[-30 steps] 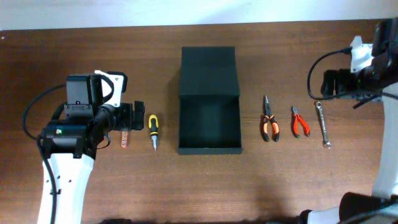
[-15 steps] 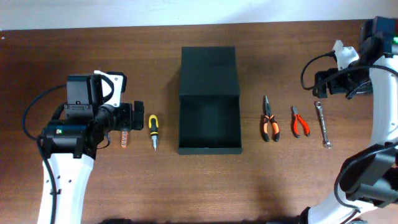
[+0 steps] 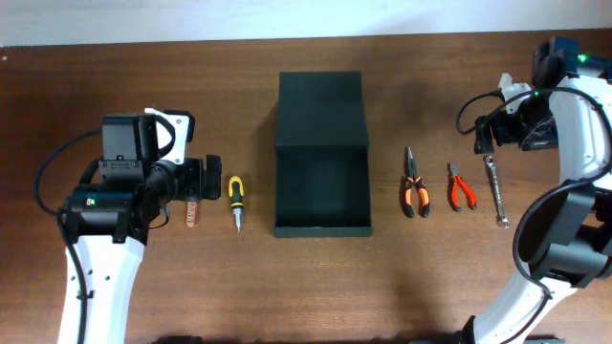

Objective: Pack container

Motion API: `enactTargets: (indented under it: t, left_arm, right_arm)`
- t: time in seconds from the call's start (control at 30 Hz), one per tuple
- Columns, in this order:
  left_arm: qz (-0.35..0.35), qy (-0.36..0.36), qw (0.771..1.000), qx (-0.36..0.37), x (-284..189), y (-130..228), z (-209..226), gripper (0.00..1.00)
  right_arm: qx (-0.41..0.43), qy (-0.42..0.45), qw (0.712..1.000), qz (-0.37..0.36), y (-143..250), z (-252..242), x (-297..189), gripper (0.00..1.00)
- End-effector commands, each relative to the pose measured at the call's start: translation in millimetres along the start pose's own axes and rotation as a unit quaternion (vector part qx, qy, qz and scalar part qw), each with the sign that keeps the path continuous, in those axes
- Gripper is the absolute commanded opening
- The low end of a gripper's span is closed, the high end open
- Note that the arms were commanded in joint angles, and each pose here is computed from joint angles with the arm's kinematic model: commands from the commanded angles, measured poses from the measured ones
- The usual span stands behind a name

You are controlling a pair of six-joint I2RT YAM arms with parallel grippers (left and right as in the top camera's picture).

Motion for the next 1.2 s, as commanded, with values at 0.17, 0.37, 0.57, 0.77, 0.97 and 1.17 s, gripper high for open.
enactTargets:
  t: [0.17,0.37,0.57,0.77,0.97,1.17]
  left_arm:
    - [-0.011,-0.003,1.000,-0.004,-4,-5,0,0.99]
    - [-0.010,-0.003,1.000,-0.005,-4,-5,0,0.99]
    - [-0.010,-0.003,1.000,-0.005,-4,-5,0,0.99]
    - [-0.010,-0.003,1.000,-0.005,-4,-5,0,0.99]
    - [-0.010,-0.003,1.000,-0.005,-4,-5,0,0.99]
    - [-0.010,-0.004,1.000,-0.005,-4,-5,0,0.99]
  right_arm:
    - [0.021,-0.011,1.000,0.007,13,-13,3,0.99]
    - [0.055,-0.040,0.998,0.008,32,-26,22,0.99]
    - [0.057,-0.037,0.997,0.022,39,-25,49,0.99]
    - [0.056,-0.028,0.998,0.029,41,-26,57,0.99]
    - [0.052,-0.022,0.998,0.029,41,-27,57,0.99]
    - [0.037,-0.025,0.999,0.029,41,-27,58,0.99]
Point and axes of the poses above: each gripper's point midway between its finger pads, its own x axis out along the fingers, its own z axis along the line the jaws close on, y = z × x, the point moved 9 cm from there along -x, back along the fingers, and after that the axes turned 15 degrees about -x, right-handed, at the moved point
